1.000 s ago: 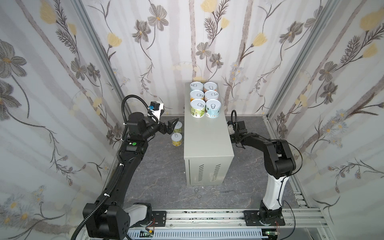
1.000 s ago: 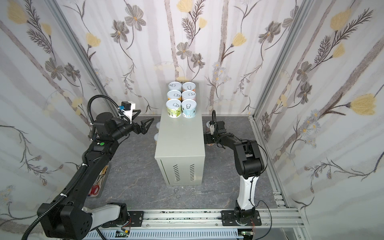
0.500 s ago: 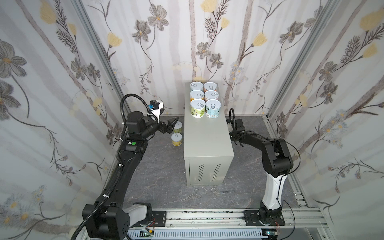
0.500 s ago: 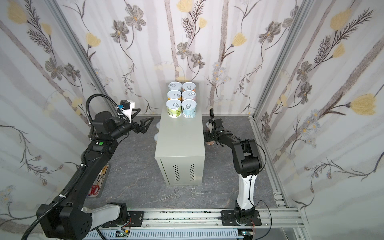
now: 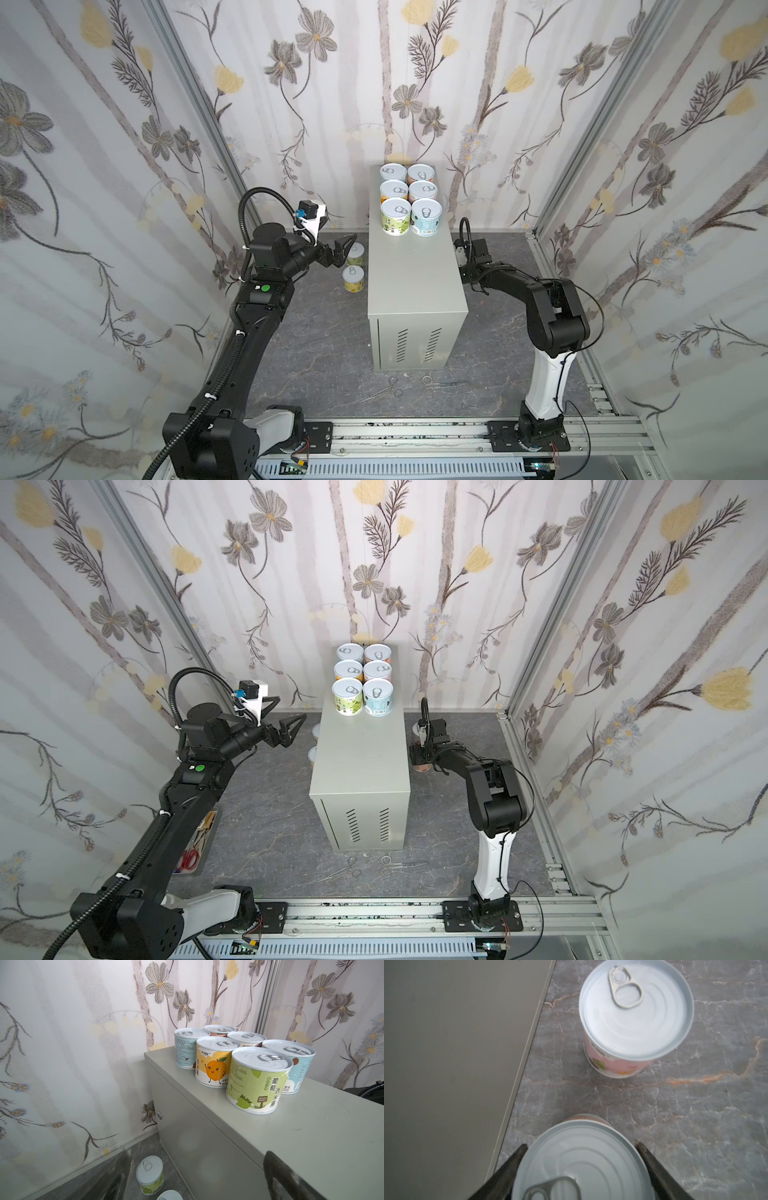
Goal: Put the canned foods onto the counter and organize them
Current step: 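Lift the orange-label can with the right gripper up over the cabinet top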
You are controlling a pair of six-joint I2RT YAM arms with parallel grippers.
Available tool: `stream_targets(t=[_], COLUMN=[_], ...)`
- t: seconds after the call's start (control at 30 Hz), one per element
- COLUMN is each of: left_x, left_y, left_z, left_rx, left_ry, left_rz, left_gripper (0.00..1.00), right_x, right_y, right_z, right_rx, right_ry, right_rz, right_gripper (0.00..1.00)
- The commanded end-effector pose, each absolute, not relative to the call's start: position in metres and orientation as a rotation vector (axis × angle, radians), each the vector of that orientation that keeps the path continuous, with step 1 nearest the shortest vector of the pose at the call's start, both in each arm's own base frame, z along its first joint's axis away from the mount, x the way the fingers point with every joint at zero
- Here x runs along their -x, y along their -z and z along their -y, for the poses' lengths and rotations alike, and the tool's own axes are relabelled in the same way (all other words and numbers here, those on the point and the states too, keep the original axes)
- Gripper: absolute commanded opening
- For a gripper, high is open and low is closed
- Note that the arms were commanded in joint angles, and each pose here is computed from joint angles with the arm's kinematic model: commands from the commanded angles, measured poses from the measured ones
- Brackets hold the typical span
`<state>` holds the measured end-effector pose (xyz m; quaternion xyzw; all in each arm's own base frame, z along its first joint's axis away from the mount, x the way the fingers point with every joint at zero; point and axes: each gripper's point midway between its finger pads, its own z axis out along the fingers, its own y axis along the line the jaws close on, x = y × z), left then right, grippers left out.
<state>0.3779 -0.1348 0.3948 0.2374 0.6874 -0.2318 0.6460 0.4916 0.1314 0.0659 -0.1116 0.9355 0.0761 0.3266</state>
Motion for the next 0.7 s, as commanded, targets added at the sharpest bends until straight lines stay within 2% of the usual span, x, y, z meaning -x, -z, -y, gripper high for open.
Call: stream_targets(t=[0.0,0.27,0.67], left_x=[-0.376,-0.371,-0.35], left_y=[-0.405,-0.405,-0.409], left_z=[0.137,0.138,0.13], left_rx=[-0.559,-0.579,-0.581], left_ry=[0.53,0.533,0.467], left_rz=[-1.519,-1.506,-1.504], left_gripper=[1.0,1.0,1.0], right_x=[-0.485,-0.451,-0.377], right_y=[-0.094,-0.172,-0.327], right_z=[-0.122,-0.108,-0.102], right_rx=[0.262,0.243,0.189], right_ry=[-0.215,-0.205,-0.243], right_rz=[-2.425,-2.371,-2.201], right_gripper=[0.66,0.64,0.61])
